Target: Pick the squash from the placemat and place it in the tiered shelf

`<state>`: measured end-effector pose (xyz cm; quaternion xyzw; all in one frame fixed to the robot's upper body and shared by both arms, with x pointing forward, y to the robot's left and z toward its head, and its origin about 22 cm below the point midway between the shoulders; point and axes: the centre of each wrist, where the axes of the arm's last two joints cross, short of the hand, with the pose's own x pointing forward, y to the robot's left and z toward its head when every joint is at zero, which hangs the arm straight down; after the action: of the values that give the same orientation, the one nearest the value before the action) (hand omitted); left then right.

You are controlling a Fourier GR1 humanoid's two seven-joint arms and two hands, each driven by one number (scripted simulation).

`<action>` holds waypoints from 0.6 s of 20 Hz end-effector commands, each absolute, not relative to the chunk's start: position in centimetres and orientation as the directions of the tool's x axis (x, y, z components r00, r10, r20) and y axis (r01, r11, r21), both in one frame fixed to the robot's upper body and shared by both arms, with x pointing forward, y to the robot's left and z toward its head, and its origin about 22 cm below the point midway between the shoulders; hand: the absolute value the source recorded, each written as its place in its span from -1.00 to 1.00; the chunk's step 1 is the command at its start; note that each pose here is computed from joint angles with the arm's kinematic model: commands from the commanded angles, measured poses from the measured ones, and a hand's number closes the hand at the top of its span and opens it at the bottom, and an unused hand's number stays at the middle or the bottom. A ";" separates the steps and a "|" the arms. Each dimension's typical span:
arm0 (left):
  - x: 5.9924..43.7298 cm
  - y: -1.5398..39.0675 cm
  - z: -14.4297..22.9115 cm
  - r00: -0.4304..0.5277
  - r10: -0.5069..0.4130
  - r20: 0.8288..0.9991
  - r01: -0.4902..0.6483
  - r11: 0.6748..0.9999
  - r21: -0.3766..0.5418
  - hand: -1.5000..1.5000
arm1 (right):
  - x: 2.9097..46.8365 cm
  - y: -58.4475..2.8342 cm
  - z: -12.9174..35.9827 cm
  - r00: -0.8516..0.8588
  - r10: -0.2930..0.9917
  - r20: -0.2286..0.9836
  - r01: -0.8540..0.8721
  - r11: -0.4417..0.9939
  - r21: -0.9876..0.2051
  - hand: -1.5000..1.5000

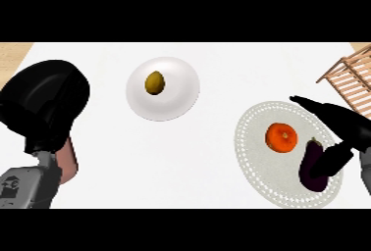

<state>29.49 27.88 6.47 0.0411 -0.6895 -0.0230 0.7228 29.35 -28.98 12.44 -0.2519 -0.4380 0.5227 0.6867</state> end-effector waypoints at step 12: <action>31.0 27.5 8.0 0.043 -0.098 0.994 -0.011 0.995 0.098 0.00 | 31.9 -27.8 6.3 0.097 0.933 0.345 -0.524 0.343 -0.779 -1.00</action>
<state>30.68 27.41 7.22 0.0381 -0.6922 -0.0222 0.7203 30.74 -27.75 8.25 -0.2415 -0.4314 0.5191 0.6972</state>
